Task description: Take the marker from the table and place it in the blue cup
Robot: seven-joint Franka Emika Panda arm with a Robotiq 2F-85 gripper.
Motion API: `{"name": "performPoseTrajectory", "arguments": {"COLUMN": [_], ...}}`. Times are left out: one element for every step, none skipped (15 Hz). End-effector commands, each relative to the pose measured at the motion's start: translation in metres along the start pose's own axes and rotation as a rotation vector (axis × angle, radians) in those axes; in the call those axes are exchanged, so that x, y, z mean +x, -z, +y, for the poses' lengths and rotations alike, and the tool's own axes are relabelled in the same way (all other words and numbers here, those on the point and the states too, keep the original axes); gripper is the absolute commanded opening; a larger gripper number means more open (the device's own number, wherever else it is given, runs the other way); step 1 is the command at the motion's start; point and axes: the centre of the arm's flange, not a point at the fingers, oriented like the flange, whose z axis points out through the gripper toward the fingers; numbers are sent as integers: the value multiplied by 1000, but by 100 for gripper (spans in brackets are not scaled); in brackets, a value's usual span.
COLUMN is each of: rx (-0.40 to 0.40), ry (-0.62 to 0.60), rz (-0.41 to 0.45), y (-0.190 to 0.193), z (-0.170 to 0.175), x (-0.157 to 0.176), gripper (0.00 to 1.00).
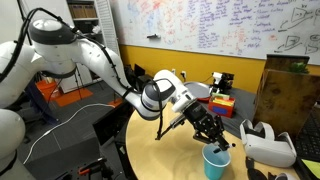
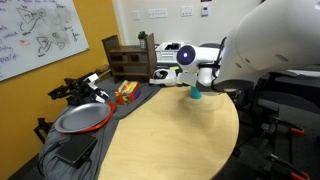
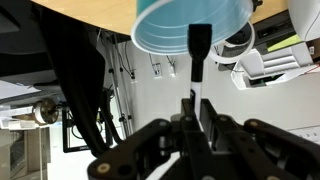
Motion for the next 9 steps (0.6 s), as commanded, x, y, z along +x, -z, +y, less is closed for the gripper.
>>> {"name": "performPoseTrajectory", "arguments": {"rx": [-5, -5, -5, -6, -6, -5, -3, -1, 0], "ry": [-1, -3, -4, -6, -7, -9, -11, -14, -18], "rz": [-15, -15, -15, -16, -14, -13, -12, -10, -7], "y": [-4, -4, -4, -4, -4, -4, -3, -2, -1], "z": [-8, -9, -9, -9, -10, -10, -10, -9, -8], "x": [0, 0, 0, 1, 1, 2, 3, 4, 6], "gripper": [41, 47, 55, 62, 70, 77, 85, 92, 100]}}
